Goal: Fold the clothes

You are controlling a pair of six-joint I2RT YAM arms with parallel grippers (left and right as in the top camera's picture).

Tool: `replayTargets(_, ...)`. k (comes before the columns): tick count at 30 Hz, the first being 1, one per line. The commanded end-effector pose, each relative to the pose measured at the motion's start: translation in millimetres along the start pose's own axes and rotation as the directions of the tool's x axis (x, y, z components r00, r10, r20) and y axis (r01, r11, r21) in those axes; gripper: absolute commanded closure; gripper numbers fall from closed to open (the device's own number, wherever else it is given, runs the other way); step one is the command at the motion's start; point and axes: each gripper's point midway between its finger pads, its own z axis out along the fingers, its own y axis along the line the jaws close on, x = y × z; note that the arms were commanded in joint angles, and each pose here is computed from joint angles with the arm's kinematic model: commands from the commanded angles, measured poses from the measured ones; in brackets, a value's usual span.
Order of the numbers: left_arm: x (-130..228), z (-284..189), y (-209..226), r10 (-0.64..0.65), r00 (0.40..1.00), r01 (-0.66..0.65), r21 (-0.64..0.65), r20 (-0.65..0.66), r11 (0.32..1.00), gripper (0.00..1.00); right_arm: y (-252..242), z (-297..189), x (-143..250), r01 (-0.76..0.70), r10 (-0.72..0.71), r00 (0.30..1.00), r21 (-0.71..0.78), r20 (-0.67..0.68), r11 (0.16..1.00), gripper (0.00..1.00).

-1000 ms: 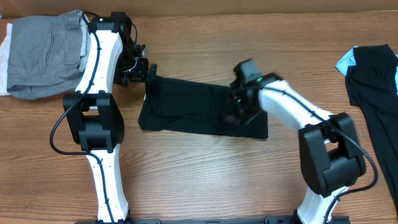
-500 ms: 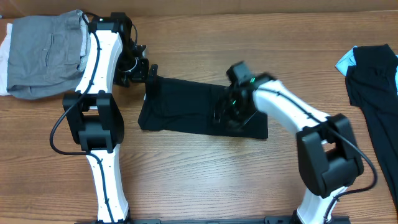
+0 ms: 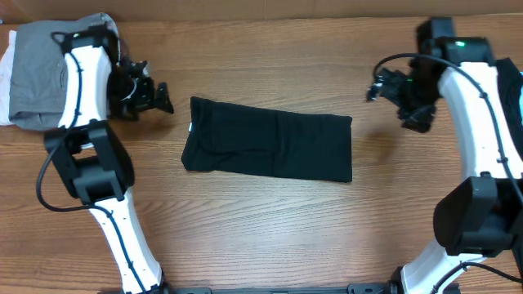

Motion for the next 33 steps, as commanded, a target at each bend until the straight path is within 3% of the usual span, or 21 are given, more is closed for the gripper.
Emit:
replayTargets(1, 6.9, 16.4, -25.5, 0.094, 0.995, -0.090, 0.173, -0.014, 0.981, 0.00, -10.7, -9.7, -2.9, -0.014, 0.013, 1.000, 0.014, 0.016, 1.000, 0.00)
replayTargets(9, 16.6, 54.8, -48.9, 0.132, 0.991, -0.118, 0.283, -0.032, 0.952, 0.00, -12.0, -9.7, -0.8, -0.015, 0.015, 1.000, 0.020, 0.008, 1.000, 0.00)
replayTargets(21, 40.2, 98.9, -82.7, 0.171, 0.979, -0.129, 0.318, -0.108, 0.939, 0.00, -11.7, -9.3, -1.3, -0.015, 0.015, 1.000, 0.018, 0.009, 1.000, 0.00)
replayTargets(26, 34.7, 103.6, -91.6, 0.141, 0.985, -0.104, 0.308, -0.101, 0.946, 0.20, -12.3, -9.3, -0.1, -0.016, 0.015, 1.000, 0.021, 0.005, 1.000, 0.00)
replayTargets(30, 33.7, 105.5, -95.7, 0.136, 0.986, -0.099, 0.304, -0.101, 0.948, 0.60, -12.7, -9.4, 0.6, -0.017, 0.016, 1.000, 0.022, 0.002, 1.000, 0.00)
replayTargets(31, 33.4, 105.4, -95.6, 0.136, 0.986, -0.100, 0.303, -0.100, 0.948, 0.89, -13.0, -9.4, 1.1, -0.017, 0.017, 1.000, 0.024, 0.000, 1.000, 0.00)
replayTargets(32, 33.4, 105.4, -95.5, 0.136, 0.986, -0.100, 0.303, -0.100, 0.948, 0.96, -13.1, -9.4, 1.2, -0.017, 0.017, 1.000, 0.024, 0.000, 1.000, 0.00)
replayTargets(33, 33.1, 105.2, -95.2, 0.135, 0.986, -0.100, 0.302, -0.099, 0.948, 0.96, -13.3, -9.4, 1.5, -0.017, 0.017, 1.000, 0.025, -0.001, 1.000, 0.00)
